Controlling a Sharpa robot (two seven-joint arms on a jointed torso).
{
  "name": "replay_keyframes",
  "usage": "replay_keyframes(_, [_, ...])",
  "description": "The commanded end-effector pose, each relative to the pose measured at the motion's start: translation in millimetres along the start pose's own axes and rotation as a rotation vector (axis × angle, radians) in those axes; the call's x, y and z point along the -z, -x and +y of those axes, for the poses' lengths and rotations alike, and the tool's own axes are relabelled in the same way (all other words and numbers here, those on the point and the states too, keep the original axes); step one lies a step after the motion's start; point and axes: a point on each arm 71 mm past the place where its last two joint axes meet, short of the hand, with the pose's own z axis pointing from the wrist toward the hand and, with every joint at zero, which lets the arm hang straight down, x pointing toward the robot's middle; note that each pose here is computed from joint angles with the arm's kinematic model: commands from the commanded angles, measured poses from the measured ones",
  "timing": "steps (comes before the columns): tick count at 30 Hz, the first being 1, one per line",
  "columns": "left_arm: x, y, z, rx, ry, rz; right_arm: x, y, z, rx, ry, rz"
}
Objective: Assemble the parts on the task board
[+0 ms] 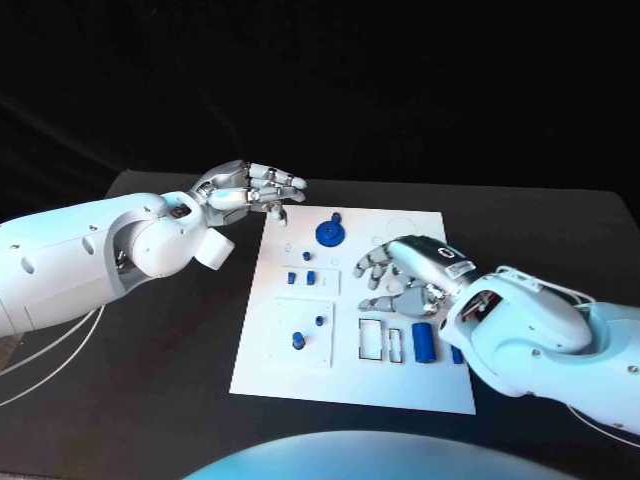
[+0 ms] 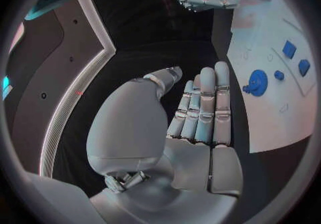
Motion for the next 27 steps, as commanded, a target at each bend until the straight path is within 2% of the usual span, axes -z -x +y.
replay_keyframes(1, [0.2,-1.5,-0.2,0.009,-0.008,0.013,14.6,12.9,-30,-0.222,-0.156,0.003])
replay_keyframes(5, [0.7,-2.1,0.2,0.01,-0.017,0.015,33.2,18.8,-57,-0.262,-0.272,0.05])
replay_keyframes(8, [0.6,-3.2,0.7,0.011,-0.024,0.018,43.7,18.6,-69,-0.25,-0.328,0.084])
replay_keyframes(12, [0.6,-4.6,1.5,0.011,-0.028,0.022,56.8,13.4,-77,-0.232,-0.397,0.123])
replay_keyframes(18, [0.6,-5.9,2.4,0.011,-0.028,0.026,70.6,-3.0,-81,-0.21,-0.491,0.163])
replay_keyframes(23, [0.9,-6.5,2.6,0.011,-0.027,0.03,75.4,-13.2,-83,-0.184,-0.522,0.191])
replay_keyframes(27, [1.2,-6.9,2.8,0.01,-0.025,0.037,76.5,-19.9,-80,-0.166,-0.521,0.212])
